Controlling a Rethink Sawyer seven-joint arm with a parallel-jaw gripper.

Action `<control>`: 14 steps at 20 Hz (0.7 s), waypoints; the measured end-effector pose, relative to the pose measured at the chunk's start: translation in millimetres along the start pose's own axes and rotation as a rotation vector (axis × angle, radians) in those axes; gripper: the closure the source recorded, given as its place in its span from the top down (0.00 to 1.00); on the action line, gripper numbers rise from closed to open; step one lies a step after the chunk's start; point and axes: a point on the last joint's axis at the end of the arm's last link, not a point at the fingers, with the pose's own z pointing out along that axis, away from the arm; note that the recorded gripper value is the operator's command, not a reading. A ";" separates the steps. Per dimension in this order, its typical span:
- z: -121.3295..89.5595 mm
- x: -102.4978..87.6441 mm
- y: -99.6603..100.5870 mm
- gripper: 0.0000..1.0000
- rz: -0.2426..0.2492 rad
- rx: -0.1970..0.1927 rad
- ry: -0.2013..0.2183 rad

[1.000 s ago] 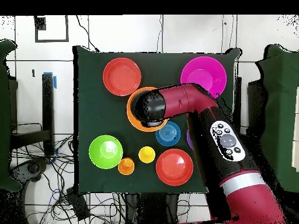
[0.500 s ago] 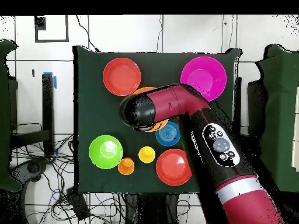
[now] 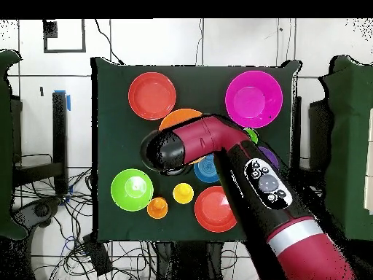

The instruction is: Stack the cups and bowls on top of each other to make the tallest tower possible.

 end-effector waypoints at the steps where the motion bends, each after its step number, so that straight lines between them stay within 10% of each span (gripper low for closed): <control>1: 1.7 2.4 0.8 1.00 -0.011 -0.002 0.003; 14: 34.4 37.0 -1.3 1.00 -0.135 -0.014 0.043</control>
